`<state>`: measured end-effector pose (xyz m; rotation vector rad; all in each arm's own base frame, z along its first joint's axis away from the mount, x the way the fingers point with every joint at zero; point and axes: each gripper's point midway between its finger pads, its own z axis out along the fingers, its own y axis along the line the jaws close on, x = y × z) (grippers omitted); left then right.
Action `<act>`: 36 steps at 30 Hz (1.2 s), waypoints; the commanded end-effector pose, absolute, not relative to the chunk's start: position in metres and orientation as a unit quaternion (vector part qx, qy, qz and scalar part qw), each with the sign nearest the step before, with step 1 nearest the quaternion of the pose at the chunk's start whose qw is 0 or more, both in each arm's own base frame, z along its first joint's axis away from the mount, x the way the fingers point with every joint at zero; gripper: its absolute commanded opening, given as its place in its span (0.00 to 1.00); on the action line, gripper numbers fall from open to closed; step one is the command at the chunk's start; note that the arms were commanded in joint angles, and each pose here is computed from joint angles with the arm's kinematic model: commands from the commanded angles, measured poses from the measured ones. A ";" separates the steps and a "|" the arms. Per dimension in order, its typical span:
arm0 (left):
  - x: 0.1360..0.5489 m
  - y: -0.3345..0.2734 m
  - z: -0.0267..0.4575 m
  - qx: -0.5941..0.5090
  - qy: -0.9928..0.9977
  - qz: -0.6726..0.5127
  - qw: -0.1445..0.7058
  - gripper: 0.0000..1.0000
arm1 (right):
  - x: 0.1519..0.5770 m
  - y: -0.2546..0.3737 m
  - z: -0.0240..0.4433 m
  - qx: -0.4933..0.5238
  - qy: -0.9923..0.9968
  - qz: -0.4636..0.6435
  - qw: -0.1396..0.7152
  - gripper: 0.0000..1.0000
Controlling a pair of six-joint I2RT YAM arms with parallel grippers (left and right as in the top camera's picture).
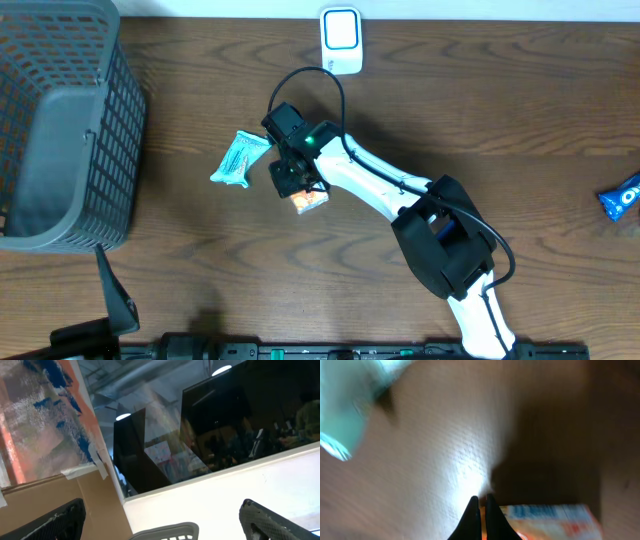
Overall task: Scan the item barcode
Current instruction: 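Reach the right gripper to the orange tissue pack and grasp it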
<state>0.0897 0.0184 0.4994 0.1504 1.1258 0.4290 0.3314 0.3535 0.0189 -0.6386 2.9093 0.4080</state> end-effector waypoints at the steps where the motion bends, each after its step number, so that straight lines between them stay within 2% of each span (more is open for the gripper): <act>1: 0.082 0.021 0.501 0.064 0.520 0.211 0.825 0.98 | 0.297 0.355 0.024 -0.272 0.947 0.173 0.004 0.01; 4: 0.080 0.021 0.501 0.064 0.519 0.211 0.826 0.98 | 0.268 0.332 0.030 -0.316 0.935 0.153 -0.055 0.01; 8: 0.080 0.021 0.501 0.064 0.519 0.211 0.826 0.98 | 0.276 0.250 0.030 -0.301 0.950 -0.046 -0.070 0.01; 9: 0.080 0.021 0.501 0.064 0.519 0.211 0.826 0.98 | 0.279 0.242 0.034 -0.293 0.951 -0.064 -0.068 0.01; 13: 0.080 0.021 0.501 0.064 0.519 0.211 0.826 0.98 | 0.274 0.265 0.077 -0.268 0.961 0.002 -0.073 0.01; 14: 0.080 0.021 0.501 0.063 0.519 0.211 0.826 0.98 | 0.275 0.274 0.093 -0.242 0.968 0.022 -0.069 0.15; 15: 0.080 0.021 0.501 0.063 0.519 0.211 0.826 0.98 | 0.275 0.279 0.103 -0.223 0.972 0.034 -0.066 0.40; 16: 0.080 0.021 0.501 0.062 0.519 0.208 0.827 0.98 | 0.279 0.292 0.120 -0.194 0.977 0.064 -0.053 0.99; 19: 0.080 0.021 0.501 0.062 0.519 0.208 0.827 0.98 | 0.290 0.301 0.119 -0.128 0.988 0.075 -0.033 0.99; 22: 0.080 0.021 0.501 0.061 0.519 0.206 0.827 0.98 | 0.291 0.293 0.090 0.005 0.998 0.046 -0.051 0.99; 24: 0.080 0.021 0.501 0.061 0.519 0.206 0.827 0.98 | 0.291 0.292 0.072 0.053 0.996 0.039 -0.055 0.99; 28: 0.080 0.021 0.501 0.061 0.519 0.206 0.827 0.98 | 0.292 0.293 0.038 0.100 0.993 0.034 -0.056 0.99; 30: 0.080 0.021 0.501 0.061 0.519 0.206 0.827 0.98 | 0.304 0.285 0.026 0.102 0.994 0.015 -0.029 0.99; 36: 0.080 0.021 0.501 0.061 0.519 0.206 0.827 0.98 | 0.318 0.280 0.014 0.109 0.994 0.002 -0.001 0.99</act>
